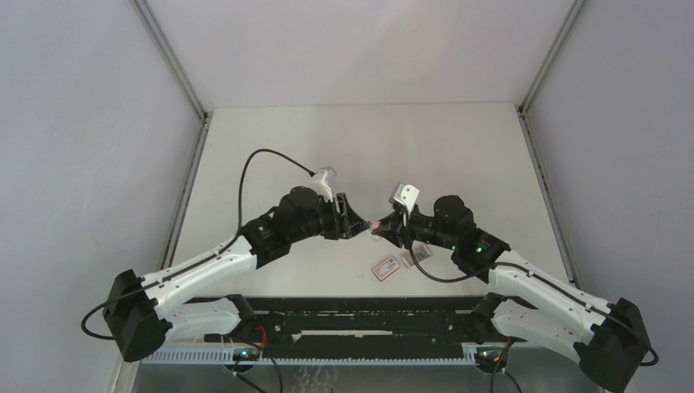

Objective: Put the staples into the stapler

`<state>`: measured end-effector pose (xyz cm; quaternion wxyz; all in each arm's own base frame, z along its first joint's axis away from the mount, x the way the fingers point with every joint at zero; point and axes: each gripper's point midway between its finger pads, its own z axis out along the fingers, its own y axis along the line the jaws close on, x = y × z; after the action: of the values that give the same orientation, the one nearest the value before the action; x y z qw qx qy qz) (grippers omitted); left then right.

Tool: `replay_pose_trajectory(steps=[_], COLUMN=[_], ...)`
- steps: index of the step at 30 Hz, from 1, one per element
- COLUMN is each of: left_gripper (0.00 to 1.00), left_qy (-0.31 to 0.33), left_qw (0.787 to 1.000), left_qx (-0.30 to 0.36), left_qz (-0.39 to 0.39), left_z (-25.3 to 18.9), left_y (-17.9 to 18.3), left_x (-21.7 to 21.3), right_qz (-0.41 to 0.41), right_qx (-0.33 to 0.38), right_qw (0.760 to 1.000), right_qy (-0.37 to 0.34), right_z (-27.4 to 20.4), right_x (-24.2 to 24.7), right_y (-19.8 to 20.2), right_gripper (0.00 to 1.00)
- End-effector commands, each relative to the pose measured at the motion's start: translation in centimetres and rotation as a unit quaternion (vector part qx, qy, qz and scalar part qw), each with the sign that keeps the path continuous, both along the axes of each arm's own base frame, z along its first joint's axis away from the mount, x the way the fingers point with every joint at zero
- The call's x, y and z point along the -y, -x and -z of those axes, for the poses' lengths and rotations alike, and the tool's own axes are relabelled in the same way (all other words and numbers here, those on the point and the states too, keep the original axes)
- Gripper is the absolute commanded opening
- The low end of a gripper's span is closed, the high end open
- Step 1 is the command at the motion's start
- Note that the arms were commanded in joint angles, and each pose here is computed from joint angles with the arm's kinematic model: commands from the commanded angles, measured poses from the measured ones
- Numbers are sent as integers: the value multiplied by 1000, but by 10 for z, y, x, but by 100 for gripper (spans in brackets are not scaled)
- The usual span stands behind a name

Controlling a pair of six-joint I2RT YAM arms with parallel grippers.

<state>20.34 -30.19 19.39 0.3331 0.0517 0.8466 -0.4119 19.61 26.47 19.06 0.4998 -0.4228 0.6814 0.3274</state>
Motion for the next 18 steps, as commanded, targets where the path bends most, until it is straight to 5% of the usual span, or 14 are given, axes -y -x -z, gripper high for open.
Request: replay_pose_trajectory(steps=[1, 18], left_gripper=[54, 32], left_qy=[49, 33], left_qw=[998, 999], left_qx=[25, -5], left_qz=[1, -15], left_z=[-38, -17], left_y=[-8, -11], left_x=[13, 13], right_qz=[-9, -7], right_qx=[40, 53], right_qw=[999, 998], right_qy=[-19, -18], right_z=[-17, -17], right_x=[-6, -7], right_y=[-2, 0], right_gripper=[0, 0])
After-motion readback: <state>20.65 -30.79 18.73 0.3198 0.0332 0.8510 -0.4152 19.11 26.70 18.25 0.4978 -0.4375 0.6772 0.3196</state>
